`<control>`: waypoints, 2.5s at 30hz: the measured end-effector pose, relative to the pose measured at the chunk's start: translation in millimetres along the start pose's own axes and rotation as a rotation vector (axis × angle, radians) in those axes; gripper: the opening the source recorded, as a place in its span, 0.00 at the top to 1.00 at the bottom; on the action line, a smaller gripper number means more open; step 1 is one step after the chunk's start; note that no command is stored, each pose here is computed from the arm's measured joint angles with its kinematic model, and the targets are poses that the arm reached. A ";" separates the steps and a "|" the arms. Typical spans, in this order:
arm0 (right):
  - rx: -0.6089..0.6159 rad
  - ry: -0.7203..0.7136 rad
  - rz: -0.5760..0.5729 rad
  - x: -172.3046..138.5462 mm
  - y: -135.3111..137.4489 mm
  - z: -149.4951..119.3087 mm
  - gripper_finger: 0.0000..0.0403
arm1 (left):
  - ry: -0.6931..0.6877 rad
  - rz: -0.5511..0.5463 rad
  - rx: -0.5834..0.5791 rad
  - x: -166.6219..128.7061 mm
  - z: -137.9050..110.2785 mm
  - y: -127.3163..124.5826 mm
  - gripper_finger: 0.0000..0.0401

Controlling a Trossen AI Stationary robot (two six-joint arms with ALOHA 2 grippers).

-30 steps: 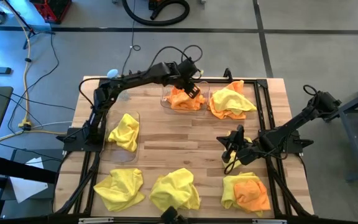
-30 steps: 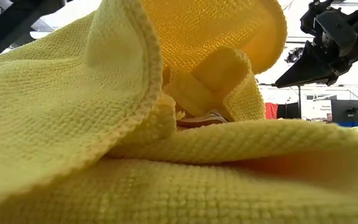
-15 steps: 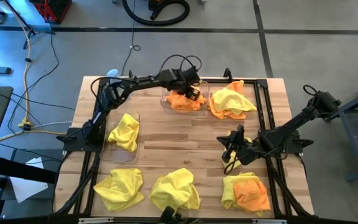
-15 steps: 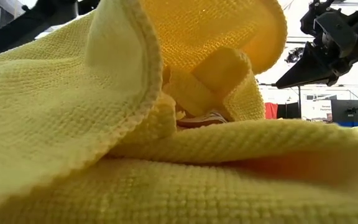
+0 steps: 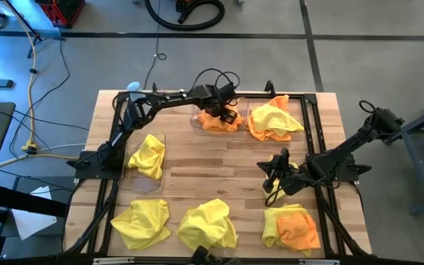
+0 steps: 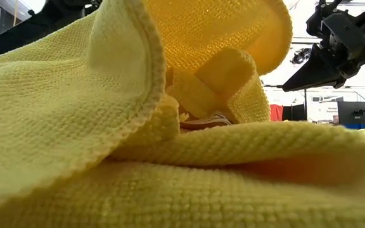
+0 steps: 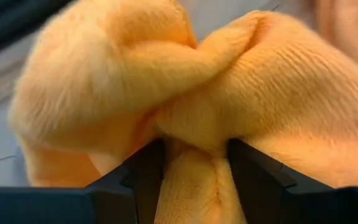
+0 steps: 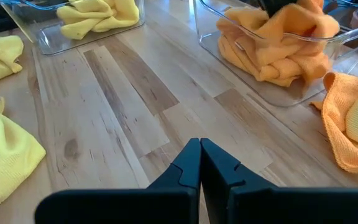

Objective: Sort microfiber towel by color & place in baskets
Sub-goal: Put the orange microfiber towel into the top transparent bin, then put the yellow microfiber towel into the bottom transparent bin

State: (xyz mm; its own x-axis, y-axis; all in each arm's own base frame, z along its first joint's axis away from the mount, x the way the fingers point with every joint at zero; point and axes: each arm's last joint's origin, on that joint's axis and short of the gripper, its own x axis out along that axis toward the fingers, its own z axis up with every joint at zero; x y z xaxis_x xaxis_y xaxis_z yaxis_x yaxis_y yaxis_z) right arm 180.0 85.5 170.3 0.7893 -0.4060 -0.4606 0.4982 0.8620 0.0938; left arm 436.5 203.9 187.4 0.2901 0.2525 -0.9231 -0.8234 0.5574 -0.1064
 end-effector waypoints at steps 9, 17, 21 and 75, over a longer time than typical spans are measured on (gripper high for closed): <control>-0.001 0.001 0.000 0.0 -0.1 -0.1 1.00 | -0.118 -0.058 0.150 -77.9 5.2 -2.2 0.58; 0.000 0.003 0.002 0.0 0.0 -0.1 1.00 | -0.121 0.030 0.505 -127.7 -39.5 -39.4 0.58; 0.003 0.003 0.003 0.0 0.0 -0.1 1.00 | -0.101 -0.008 0.681 -139.1 -77.0 -75.4 0.58; 0.342 0.817 -0.344 17.7 -32.7 52.0 0.44 | -0.502 -0.522 0.813 -160.9 -321.9 48.7 0.58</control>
State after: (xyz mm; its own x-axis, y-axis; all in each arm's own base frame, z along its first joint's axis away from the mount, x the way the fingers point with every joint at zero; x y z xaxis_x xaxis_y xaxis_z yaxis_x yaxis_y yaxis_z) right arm 196.3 34.3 205.0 0.1493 -0.1720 -0.9737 0.8367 0.5467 0.0317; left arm 192.8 -64.1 211.8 0.8290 0.0242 -0.5588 -0.0258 0.9997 0.0050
